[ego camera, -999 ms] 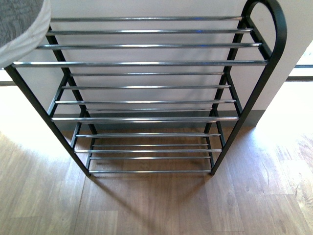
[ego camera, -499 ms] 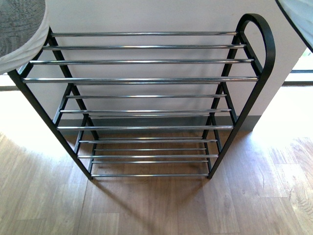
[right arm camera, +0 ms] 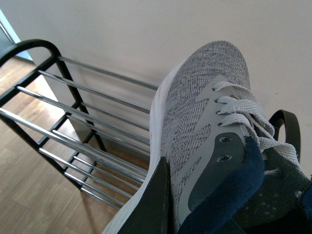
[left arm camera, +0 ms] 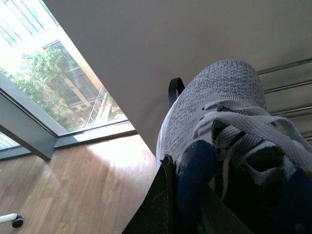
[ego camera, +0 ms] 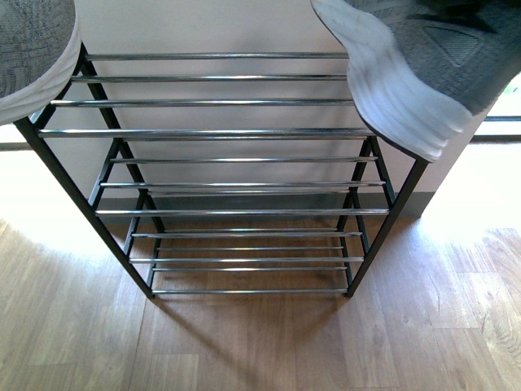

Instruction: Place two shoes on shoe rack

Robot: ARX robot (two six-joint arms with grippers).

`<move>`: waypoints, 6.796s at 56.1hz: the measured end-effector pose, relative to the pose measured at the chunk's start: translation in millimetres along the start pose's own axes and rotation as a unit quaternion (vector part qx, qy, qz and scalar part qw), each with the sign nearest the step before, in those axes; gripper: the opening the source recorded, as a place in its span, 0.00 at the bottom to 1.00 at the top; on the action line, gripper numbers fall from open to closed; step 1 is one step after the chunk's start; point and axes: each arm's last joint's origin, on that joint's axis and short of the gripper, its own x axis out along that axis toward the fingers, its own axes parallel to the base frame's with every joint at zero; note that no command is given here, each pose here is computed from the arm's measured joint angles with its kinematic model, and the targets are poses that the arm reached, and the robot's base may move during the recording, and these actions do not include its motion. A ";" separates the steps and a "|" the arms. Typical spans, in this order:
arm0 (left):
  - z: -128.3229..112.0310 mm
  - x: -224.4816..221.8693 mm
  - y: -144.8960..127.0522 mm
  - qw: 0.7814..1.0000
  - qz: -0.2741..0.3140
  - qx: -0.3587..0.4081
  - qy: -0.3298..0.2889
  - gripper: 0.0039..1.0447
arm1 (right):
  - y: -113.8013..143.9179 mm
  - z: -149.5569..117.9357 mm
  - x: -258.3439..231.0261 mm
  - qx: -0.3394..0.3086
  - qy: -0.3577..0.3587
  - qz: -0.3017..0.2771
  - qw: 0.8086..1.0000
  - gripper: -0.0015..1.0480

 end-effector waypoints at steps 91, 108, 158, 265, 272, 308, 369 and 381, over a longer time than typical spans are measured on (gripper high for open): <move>0.1 0.0 0.0 1.000 -0.001 0.000 0.000 0.01 | -85.3 18.8 -68.9 0.074 -0.137 -0.204 0.967 0.67; 0.1 0.0 0.0 1.000 0.000 0.000 0.000 0.01 | -74.2 -31.2 -105.3 0.050 -0.144 -0.203 0.967 0.25; 0.1 0.0 0.0 1.000 0.000 0.000 0.000 0.01 | -40.9 -101.7 -171.5 0.048 -0.140 -0.209 0.967 0.02; 0.0 0.0 0.1 1.000 0.001 0.000 0.000 0.01 | -20.5 -119.2 -212.2 0.045 -0.153 -0.208 0.965 0.47; 0.0 0.1 0.5 1.000 0.004 0.000 0.001 0.01 | -20.5 -119.3 -212.2 0.045 -0.153 -0.208 0.965 0.69; 62.3 182.6 -112.7 0.915 -0.061 -0.370 0.147 0.01 | -20.6 -119.4 -212.3 0.046 -0.152 -0.211 0.965 0.91; 101.1 143.1 -101.0 0.932 -0.089 -0.351 0.023 0.64 | -20.6 -119.4 -212.3 0.046 -0.152 -0.210 0.965 0.91; 63.1 102.3 -44.2 0.968 -0.052 -0.224 -0.103 0.31 | -20.6 -119.4 -212.3 0.046 -0.152 -0.210 0.965 0.91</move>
